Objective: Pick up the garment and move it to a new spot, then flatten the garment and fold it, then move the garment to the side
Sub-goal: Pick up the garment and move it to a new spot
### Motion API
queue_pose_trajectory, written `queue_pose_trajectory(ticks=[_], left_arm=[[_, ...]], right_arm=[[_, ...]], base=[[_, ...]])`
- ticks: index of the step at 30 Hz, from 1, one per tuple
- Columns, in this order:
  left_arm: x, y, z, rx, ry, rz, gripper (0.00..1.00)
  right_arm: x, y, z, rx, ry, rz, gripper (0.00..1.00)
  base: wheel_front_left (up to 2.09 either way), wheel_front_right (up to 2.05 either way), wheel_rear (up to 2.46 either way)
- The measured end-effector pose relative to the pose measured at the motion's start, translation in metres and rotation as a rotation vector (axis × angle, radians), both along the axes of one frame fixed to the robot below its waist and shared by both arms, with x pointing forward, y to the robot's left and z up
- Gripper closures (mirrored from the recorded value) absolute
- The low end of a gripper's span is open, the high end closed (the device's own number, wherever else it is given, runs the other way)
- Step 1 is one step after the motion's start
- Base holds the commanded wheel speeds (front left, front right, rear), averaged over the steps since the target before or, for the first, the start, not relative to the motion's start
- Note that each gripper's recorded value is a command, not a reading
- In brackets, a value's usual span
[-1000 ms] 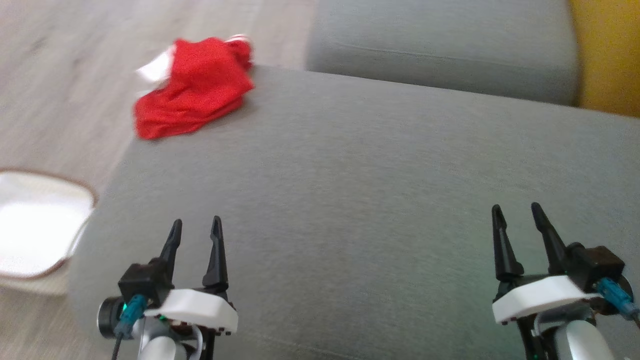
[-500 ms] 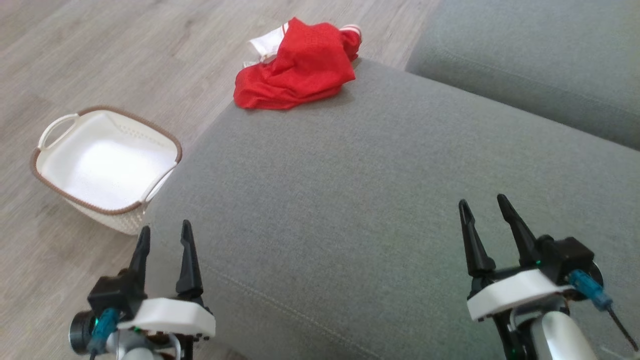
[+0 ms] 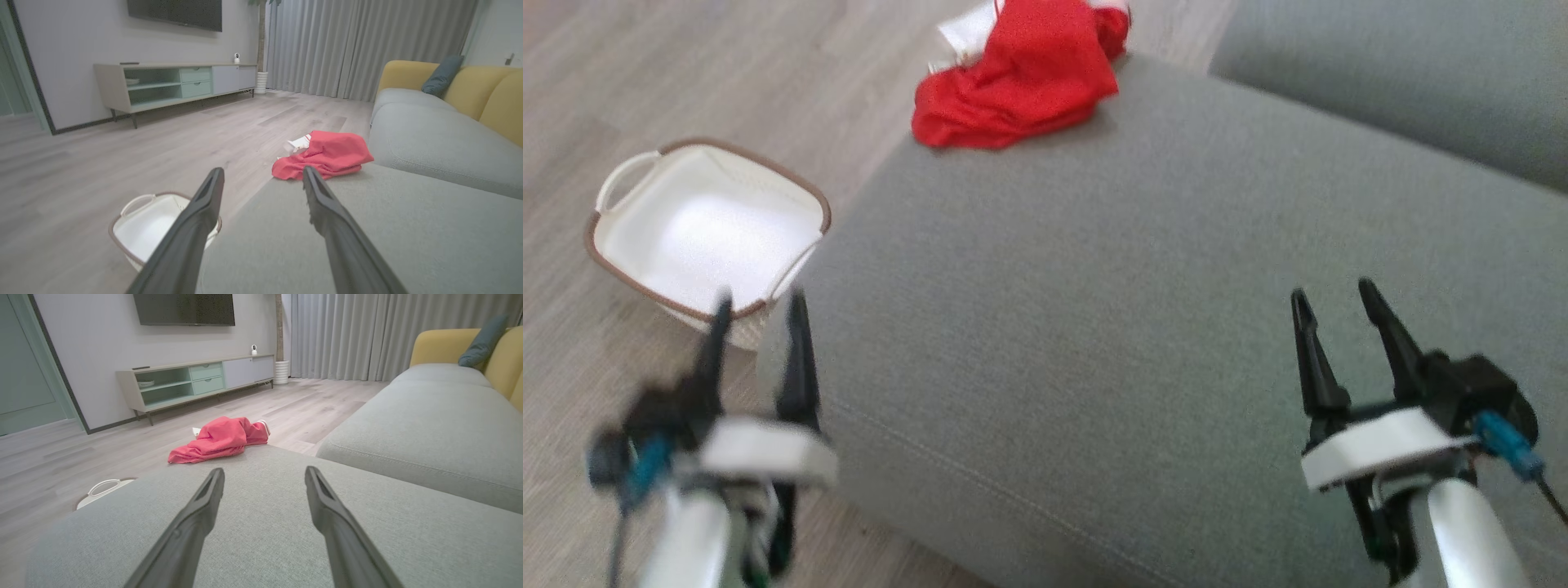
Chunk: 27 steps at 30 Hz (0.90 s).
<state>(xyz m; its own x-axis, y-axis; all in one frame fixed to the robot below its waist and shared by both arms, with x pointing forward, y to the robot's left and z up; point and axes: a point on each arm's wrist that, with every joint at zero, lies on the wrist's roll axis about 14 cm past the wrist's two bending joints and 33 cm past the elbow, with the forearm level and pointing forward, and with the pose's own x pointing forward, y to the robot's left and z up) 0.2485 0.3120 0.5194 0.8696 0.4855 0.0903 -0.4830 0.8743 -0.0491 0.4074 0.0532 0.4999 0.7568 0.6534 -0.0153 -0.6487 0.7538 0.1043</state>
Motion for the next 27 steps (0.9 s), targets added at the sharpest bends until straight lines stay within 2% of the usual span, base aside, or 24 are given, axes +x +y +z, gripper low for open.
queue_pose_trajectory(ticks=[6, 9, 14, 19, 23, 27], left_arm=[[0.096, 0.027, 0.064, 0.245, 0.003, -0.138, 0.00], [0.150, 0.029, 0.078, 0.296, 0.037, -0.202, 0.00], [0.233, 0.016, 0.067, 0.243, 0.114, -0.302, 0.00], [0.302, 0.013, 0.041, 0.123, 0.184, -0.319, 0.00], [0.345, -0.007, -0.001, 0.068, 0.270, -0.369, 0.00], [0.370, -0.027, -0.056, 0.011, 0.378, -0.411, 0.00]], right_arm=[[0.035, -0.004, 0.002, -0.013, -0.027, -0.036, 0.00], [0.053, -0.017, -0.003, -0.017, -0.023, -0.078, 0.00], [0.072, -0.046, -0.029, -0.054, 0.018, -0.158, 0.00], [0.089, -0.078, -0.042, -0.078, 0.032, -0.240, 0.00], [0.095, -0.105, -0.062, -0.125, 0.061, -0.303, 0.00], [0.098, -0.127, -0.079, -0.158, 0.083, -0.351, 0.00]], base=[[0.00, 0.00, 0.00], [0.00, 0.00, 0.00], [0.00, 0.00, 0.00], [0.00, 0.00, 0.00], [0.00, 0.00, 0.00], [0.00, 0.00, 0.00]])
